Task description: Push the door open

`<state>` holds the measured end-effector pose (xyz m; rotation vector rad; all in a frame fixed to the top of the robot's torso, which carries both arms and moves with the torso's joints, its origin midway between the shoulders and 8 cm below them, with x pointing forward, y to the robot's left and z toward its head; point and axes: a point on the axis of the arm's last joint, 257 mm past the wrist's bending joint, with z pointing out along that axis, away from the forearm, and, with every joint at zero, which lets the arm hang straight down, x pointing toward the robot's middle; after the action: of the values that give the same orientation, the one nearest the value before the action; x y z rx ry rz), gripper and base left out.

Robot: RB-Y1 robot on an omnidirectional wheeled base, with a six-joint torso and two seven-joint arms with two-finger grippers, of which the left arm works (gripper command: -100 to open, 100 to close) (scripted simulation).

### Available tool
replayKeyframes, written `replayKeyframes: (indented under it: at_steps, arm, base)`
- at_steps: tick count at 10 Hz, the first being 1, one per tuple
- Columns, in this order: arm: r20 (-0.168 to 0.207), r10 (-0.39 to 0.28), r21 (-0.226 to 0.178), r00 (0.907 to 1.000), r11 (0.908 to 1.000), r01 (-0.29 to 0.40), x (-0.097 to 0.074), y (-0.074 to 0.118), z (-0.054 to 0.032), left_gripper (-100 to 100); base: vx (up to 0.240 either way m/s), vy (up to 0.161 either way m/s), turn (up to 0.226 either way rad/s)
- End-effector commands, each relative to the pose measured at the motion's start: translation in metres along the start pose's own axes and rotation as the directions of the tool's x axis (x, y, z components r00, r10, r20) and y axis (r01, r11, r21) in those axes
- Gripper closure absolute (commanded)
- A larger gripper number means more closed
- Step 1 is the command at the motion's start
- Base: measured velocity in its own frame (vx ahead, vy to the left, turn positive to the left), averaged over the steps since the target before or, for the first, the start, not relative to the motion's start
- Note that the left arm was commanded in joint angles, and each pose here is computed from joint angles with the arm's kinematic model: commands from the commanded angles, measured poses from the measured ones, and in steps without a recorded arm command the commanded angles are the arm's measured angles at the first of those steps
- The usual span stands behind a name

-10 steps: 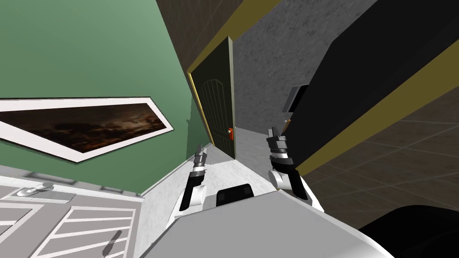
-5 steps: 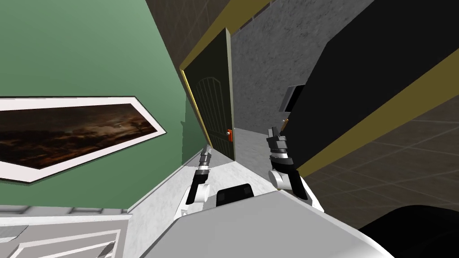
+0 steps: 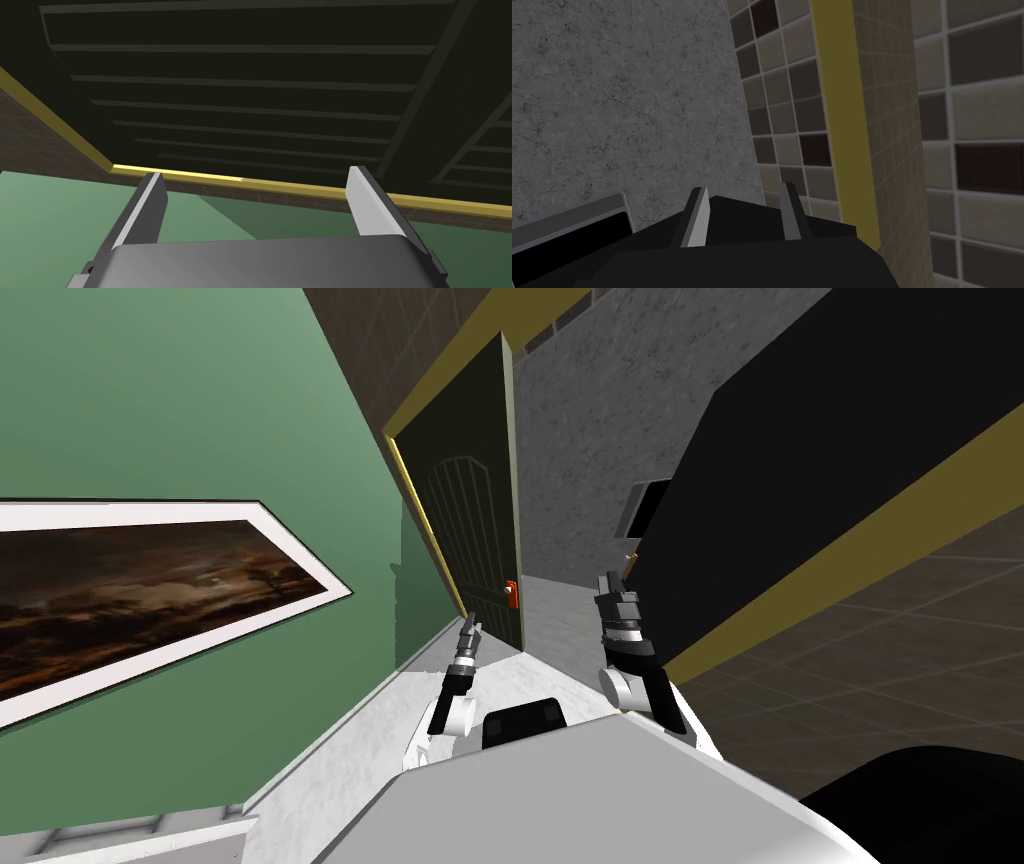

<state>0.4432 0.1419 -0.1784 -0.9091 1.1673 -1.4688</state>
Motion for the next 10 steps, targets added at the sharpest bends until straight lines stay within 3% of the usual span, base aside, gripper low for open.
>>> replayKeyframes:
  at_steps: [1, 10]
  arm:
    - [-0.019, -0.010, -0.018, 0.9998, 0.9998, 0.010, 0.008, 0.011, 0.0016, -100]
    - [-0.131, -0.057, -0.139, 0.9897, 0.9895, 0.039, 0.059, 0.069, 0.0039, -100]
  base:
    - [0.082, 0.044, -0.108]
    - [0.102, 0.074, -0.118]
